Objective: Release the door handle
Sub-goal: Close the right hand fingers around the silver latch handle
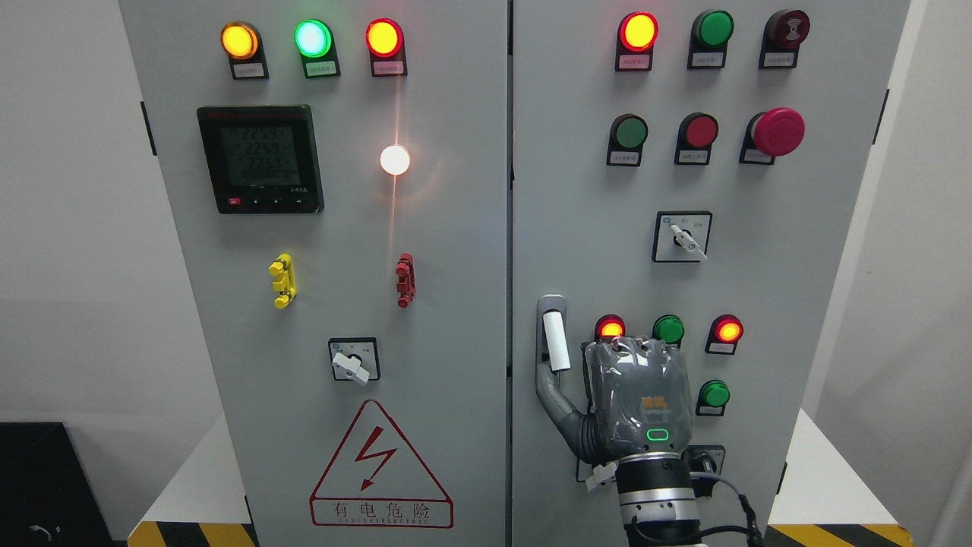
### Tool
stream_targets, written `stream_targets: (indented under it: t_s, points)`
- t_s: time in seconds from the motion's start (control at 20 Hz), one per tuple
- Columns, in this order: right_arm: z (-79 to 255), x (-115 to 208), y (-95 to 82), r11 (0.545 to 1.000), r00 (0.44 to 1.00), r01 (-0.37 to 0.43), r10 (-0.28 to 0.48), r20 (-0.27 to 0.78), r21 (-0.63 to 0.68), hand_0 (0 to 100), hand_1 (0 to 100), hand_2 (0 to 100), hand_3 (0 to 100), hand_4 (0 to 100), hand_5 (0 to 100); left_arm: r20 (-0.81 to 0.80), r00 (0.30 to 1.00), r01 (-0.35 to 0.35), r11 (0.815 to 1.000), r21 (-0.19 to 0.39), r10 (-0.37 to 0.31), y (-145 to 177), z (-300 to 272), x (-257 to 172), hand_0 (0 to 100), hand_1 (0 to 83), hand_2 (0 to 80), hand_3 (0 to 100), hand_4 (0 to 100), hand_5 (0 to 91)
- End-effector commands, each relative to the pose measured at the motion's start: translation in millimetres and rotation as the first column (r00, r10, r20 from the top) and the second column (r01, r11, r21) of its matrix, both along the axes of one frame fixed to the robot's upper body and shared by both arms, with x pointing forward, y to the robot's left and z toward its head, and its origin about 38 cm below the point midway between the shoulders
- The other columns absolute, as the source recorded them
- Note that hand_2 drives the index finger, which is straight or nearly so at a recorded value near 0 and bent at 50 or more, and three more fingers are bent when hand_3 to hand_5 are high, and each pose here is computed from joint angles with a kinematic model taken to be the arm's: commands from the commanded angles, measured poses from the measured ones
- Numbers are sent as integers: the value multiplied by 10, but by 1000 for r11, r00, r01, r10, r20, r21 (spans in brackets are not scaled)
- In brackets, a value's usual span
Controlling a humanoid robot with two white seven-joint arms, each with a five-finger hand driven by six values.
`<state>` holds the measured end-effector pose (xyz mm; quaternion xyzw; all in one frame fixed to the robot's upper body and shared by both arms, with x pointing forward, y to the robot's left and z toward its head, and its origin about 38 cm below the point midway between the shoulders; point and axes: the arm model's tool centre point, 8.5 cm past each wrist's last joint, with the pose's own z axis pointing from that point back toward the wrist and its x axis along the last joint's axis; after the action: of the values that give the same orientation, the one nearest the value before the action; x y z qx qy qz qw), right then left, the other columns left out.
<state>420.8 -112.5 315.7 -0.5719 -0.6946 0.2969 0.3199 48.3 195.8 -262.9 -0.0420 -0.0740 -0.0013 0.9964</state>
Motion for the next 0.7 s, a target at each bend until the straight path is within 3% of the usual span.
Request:
stream_targets:
  t_s: [0.0, 0.65]
  points:
    - [6, -5, -7, 1000, 1000, 2, -2, 2, 3, 501, 308, 979, 1000, 1000, 1000, 0, 1000, 0, 1000, -1, 0, 0, 0, -2, 120, 556, 0, 0, 0, 0]
    - [11, -7, -14, 1000, 1000, 5, -5, 5, 5, 509, 316, 979, 1000, 1000, 1000, 2, 1000, 0, 1000, -1, 0, -1, 0, 3, 120, 556, 0, 0, 0, 0]
